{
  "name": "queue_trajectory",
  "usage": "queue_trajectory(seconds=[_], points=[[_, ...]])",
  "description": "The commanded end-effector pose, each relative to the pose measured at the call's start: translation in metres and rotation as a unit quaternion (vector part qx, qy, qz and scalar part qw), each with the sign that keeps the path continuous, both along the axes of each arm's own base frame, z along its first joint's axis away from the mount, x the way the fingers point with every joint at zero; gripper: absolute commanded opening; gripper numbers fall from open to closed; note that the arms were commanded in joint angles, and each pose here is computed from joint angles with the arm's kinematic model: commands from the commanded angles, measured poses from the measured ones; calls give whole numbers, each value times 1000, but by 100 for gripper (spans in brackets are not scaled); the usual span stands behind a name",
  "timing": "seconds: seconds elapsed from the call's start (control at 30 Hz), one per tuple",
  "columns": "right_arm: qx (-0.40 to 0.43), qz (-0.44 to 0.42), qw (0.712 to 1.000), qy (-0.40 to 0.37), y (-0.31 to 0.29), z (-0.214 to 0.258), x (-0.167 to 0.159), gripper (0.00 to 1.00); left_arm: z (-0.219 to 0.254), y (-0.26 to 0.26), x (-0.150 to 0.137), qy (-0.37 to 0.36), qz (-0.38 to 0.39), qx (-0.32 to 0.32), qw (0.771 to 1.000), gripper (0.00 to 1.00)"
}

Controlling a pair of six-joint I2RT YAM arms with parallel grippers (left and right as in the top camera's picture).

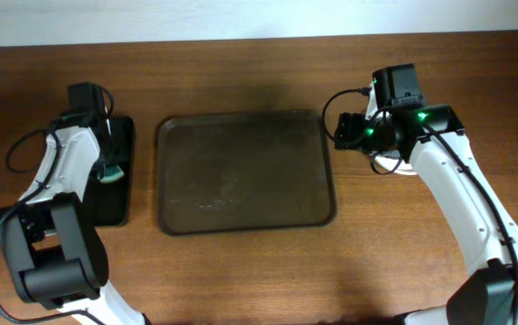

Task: Clean dirty plates on tray and stack at the side
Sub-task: 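Return the sponge to the black tray with the left gripper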

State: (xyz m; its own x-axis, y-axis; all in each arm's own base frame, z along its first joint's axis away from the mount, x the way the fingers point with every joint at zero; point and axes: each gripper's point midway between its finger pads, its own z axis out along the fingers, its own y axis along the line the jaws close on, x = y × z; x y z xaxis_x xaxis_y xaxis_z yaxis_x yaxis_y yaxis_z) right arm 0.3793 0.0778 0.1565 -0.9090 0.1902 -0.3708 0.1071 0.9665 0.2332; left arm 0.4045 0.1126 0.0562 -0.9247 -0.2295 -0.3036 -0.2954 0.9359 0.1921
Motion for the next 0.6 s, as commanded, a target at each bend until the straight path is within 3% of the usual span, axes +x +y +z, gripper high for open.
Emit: queue_trajectory(seconds=[0.0, 0.03, 0.07, 0.1, 0.17, 0.2, 0.23, 0.33, 0.37, 0.43, 0.57], points=[[-10, 2, 1000, 10, -2, -4, -4, 81, -9, 22, -11, 3, 15, 26, 1000, 9], [-11, 2, 1000, 13, -2, -4, -5, 81, -9, 24, -11, 2, 18, 25, 1000, 38], [-11, 2, 1000, 14, -2, -5, -6, 81, -9, 22, -11, 1, 16, 19, 1000, 82], [-11, 2, 1000, 14, -2, -5, -6, 81, -10, 18, -9, -3, 12, 6, 1000, 96], [-11, 2, 1000, 14, -2, -4, -6, 80, 0, 18, -3, -13, 11, 8, 1000, 99], [-11, 4, 1000, 7, -2, 1, -4, 80, 27, 17, 0, -29, 9, 11, 999, 99], [-12, 13, 1000, -12, -2, 20, -2, 80, 77, 14, 4, -67, 4, 15, 998, 99], [-17, 29, 997, -64, -5, 92, -14, 80, 138, -17, -3, -136, -31, -40, 989, 99], [-30, 20, 995, -90, -13, 127, -27, 86, 155, -19, -8, -156, -33, -37, 986, 99], [-36, 12, 991, -128, -22, 167, -53, 98, 160, -19, -9, -163, -33, -35, 985, 99], [7, 23, 977, -212, -18, 223, -102, 98, 159, -19, -9, -162, -33, -35, 986, 99]])
